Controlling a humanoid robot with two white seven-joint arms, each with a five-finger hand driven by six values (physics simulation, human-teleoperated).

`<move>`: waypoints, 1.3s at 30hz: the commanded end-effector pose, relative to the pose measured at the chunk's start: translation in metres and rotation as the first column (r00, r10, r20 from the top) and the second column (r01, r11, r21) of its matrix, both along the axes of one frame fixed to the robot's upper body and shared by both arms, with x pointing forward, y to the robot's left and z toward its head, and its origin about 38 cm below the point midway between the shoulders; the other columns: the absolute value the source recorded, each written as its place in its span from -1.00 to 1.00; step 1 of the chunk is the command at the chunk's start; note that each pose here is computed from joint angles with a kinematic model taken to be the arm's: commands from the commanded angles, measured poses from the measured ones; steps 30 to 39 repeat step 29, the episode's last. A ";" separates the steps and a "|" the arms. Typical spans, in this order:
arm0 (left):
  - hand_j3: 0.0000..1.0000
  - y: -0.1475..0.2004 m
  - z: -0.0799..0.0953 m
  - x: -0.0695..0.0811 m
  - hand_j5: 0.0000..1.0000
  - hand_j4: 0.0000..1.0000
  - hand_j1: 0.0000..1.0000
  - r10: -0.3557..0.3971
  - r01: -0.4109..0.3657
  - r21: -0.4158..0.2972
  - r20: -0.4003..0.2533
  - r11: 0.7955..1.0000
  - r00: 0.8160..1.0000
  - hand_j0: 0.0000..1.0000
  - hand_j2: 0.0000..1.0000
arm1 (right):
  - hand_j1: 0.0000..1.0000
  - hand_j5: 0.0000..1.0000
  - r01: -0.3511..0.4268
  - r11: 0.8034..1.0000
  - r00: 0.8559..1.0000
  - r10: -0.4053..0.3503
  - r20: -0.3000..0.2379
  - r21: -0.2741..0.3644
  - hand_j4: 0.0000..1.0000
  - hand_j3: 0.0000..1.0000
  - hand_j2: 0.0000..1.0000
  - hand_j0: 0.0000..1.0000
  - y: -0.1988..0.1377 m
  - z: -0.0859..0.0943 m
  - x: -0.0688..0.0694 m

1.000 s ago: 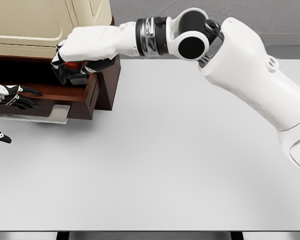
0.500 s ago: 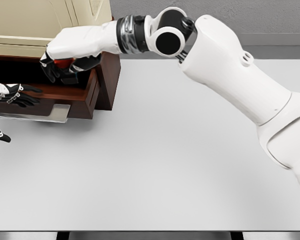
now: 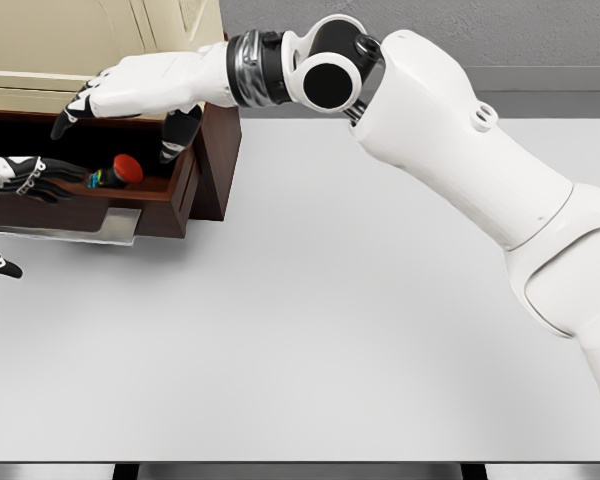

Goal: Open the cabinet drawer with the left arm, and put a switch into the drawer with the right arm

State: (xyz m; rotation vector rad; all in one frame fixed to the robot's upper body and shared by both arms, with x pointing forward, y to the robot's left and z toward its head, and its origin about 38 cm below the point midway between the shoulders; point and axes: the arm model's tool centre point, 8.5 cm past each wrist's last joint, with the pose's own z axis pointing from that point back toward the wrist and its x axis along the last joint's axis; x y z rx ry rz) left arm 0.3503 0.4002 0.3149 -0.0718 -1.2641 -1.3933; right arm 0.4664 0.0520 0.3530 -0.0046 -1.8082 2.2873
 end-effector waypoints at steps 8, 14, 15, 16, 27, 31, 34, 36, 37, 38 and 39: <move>1.00 -0.010 0.033 -0.007 1.00 1.00 1.00 -0.122 0.142 -0.118 0.160 0.983 0.979 1.00 1.00 | 1.00 1.00 -0.114 0.993 0.984 0.114 0.140 -0.005 1.00 1.00 1.00 1.00 -0.079 0.018 -0.012; 1.00 -0.027 0.042 -0.014 1.00 1.00 1.00 -0.259 0.324 -0.168 0.319 0.931 0.912 1.00 1.00 | 1.00 1.00 0.124 0.992 0.992 -0.124 0.000 0.023 1.00 1.00 1.00 1.00 -0.212 -0.004 0.014; 1.00 -0.032 0.038 -0.012 1.00 1.00 1.00 -0.266 0.337 -0.189 0.322 0.922 0.909 1.00 1.00 | 1.00 1.00 0.168 0.986 0.986 -0.168 -0.012 0.003 1.00 1.00 1.00 1.00 -0.234 -0.012 0.016; 1.00 -0.036 0.034 -0.011 1.00 1.00 1.00 -0.270 0.345 -0.203 0.321 0.916 0.908 1.00 1.00 | 1.00 1.00 0.204 0.979 0.979 -0.204 -0.026 -0.015 1.00 1.00 1.00 1.00 -0.252 -0.020 0.016; 1.00 -0.119 0.003 0.011 1.00 1.00 1.00 -0.373 0.521 -0.353 0.409 0.777 0.833 1.00 1.00 | 1.00 1.00 0.466 0.867 0.848 -0.494 -0.192 -0.177 1.00 1.00 1.00 1.00 -0.378 -0.115 0.011; 1.00 -0.130 0.004 0.013 1.00 1.00 1.00 -0.385 0.545 -0.362 0.427 0.756 0.818 1.00 1.00 | 1.00 1.00 0.491 0.852 0.831 -0.520 -0.198 -0.180 1.00 1.00 1.00 1.00 -0.387 -0.118 0.014; 1.00 -0.130 0.004 0.013 1.00 1.00 1.00 -0.385 0.545 -0.362 0.427 0.756 0.818 1.00 1.00 | 1.00 1.00 0.491 0.852 0.831 -0.520 -0.198 -0.180 1.00 1.00 1.00 1.00 -0.387 -0.118 0.014; 1.00 -0.130 0.004 0.013 1.00 1.00 1.00 -0.385 0.545 -0.362 0.427 0.756 0.818 1.00 1.00 | 1.00 1.00 0.491 0.852 0.831 -0.520 -0.198 -0.180 1.00 1.00 1.00 1.00 -0.387 -0.118 0.014; 1.00 -0.130 0.004 0.013 1.00 1.00 1.00 -0.385 0.545 -0.362 0.427 0.756 0.818 1.00 1.00 | 1.00 1.00 0.491 0.852 0.831 -0.520 -0.198 -0.180 1.00 1.00 1.00 1.00 -0.387 -0.118 0.014; 1.00 -0.130 0.004 0.013 1.00 1.00 1.00 -0.385 0.545 -0.362 0.427 0.756 0.818 1.00 1.00 | 1.00 1.00 0.491 0.852 0.831 -0.520 -0.198 -0.180 1.00 1.00 1.00 1.00 -0.387 -0.118 0.014; 1.00 -0.130 0.004 0.013 1.00 1.00 1.00 -0.385 0.545 -0.362 0.427 0.756 0.818 1.00 1.00 | 1.00 1.00 0.491 0.852 0.831 -0.520 -0.198 -0.180 1.00 1.00 1.00 1.00 -0.387 -0.118 0.014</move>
